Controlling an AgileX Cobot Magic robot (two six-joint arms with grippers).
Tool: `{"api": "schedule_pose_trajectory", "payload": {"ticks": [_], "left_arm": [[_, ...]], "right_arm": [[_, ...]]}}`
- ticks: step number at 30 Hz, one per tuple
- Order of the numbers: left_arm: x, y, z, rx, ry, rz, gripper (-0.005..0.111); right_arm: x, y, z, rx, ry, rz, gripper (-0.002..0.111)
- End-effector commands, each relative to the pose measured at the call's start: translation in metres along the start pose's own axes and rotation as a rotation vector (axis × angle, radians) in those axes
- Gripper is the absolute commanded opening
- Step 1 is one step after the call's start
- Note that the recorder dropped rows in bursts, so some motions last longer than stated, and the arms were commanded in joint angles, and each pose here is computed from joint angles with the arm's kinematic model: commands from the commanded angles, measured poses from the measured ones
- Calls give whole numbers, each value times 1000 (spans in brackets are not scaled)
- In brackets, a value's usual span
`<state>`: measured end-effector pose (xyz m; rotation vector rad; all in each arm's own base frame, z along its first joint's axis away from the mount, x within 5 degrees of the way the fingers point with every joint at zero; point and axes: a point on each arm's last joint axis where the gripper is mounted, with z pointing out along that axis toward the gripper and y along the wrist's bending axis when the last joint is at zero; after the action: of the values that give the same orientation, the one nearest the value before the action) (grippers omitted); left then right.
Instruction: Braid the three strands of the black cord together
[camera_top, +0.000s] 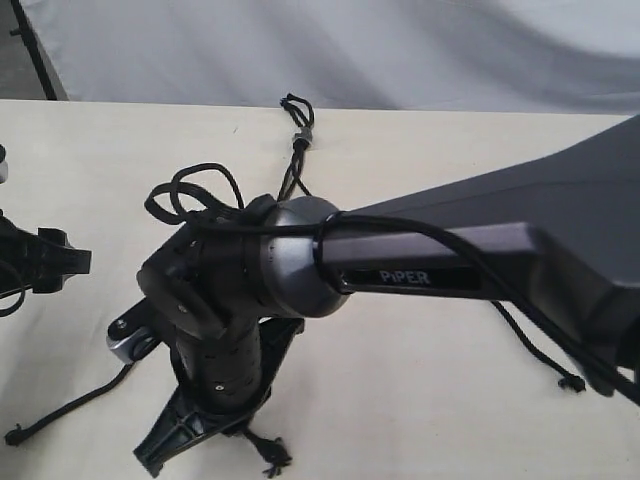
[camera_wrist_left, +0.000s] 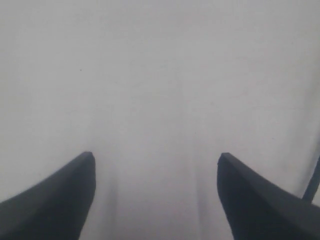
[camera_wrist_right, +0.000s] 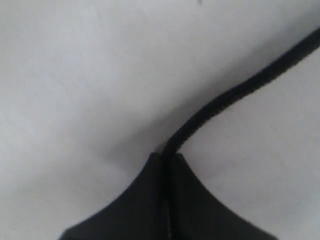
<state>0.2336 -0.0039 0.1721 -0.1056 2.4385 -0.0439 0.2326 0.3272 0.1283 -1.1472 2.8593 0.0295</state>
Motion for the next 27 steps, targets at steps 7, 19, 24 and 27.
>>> {"api": "schedule_pose_trajectory", "payload": {"ticks": [7,19,24,27], "left_arm": [[1,0,-1,-1,0,-11,65],[2,1,-1,-3,8,-18,65],[2,1,-1,-3,10,-18,65],[2,1,-1,-3,10,-18,65]], "right_arm": [[11,-72,-76,267,-57,140,0],[16,-174,-87,355,-130,326,0],[23,-225,-78,363,-166,428,0],[32,-251,-62,367,-123,486,0]]}}
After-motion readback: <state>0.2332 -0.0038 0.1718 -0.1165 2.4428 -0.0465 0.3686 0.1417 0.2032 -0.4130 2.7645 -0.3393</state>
